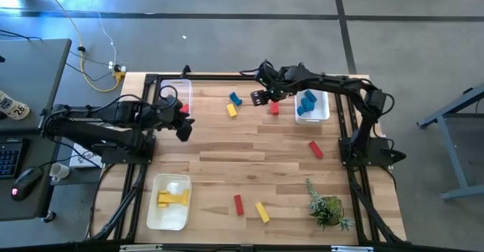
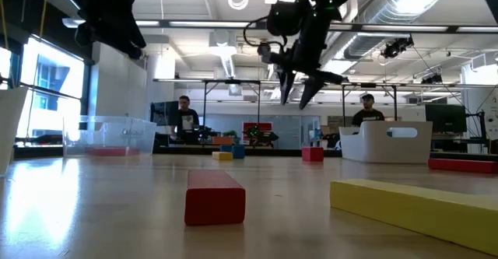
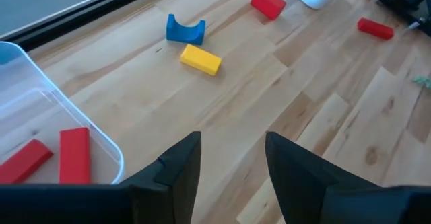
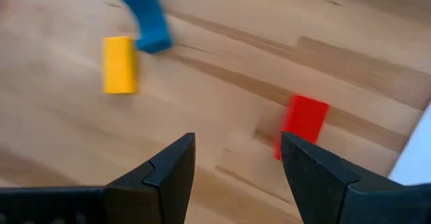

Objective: Sort & place blocks by color
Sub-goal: Put the red block into the transparent bin

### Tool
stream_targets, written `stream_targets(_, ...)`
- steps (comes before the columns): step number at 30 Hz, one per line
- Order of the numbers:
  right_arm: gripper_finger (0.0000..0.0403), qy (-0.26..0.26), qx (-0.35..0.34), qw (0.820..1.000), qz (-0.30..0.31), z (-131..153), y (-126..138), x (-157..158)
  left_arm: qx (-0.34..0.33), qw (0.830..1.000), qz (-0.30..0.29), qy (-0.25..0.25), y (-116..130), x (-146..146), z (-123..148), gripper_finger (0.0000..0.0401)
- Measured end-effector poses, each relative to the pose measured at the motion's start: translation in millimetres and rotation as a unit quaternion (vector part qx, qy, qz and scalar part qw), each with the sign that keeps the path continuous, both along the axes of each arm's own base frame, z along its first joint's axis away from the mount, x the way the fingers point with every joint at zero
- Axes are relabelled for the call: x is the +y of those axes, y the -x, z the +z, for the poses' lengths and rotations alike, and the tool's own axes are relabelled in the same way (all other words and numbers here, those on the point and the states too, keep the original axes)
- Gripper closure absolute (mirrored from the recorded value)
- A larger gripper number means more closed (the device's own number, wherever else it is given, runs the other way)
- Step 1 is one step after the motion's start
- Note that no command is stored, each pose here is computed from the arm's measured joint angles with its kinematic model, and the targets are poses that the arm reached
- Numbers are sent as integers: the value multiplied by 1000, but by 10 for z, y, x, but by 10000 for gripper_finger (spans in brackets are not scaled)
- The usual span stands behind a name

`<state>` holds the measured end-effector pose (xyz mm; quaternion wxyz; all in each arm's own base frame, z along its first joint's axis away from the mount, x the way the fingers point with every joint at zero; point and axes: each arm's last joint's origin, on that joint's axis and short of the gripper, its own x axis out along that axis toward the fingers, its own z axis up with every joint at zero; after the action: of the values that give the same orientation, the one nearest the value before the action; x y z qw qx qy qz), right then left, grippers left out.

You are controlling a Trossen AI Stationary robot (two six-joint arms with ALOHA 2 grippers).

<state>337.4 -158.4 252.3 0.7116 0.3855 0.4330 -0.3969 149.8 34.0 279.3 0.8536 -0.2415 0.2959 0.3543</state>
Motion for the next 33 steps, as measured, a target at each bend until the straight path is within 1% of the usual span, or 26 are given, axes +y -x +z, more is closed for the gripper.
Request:
stream_targets(10, 199, -28, 63, 997, -40, -396, -17, -213, -9, 1000, 12, -2, -3, 39, 11, 249)
stream_targets(17, 199, -53, 120, 990, -53, -581, 54, -287, -2, 1000, 3, -9, -3, 39, 11, 249)
stream_targets(21, 199, -63, 128, 988, -58, -683, 52, -339, -2, 1000, 3, -10, -3, 39, 11, 249)
stream_targets(33, 199, -96, 136, 985, -48, -904, 24, -405, -2, 1000, 10, -16, -3, 44, 14, 249)
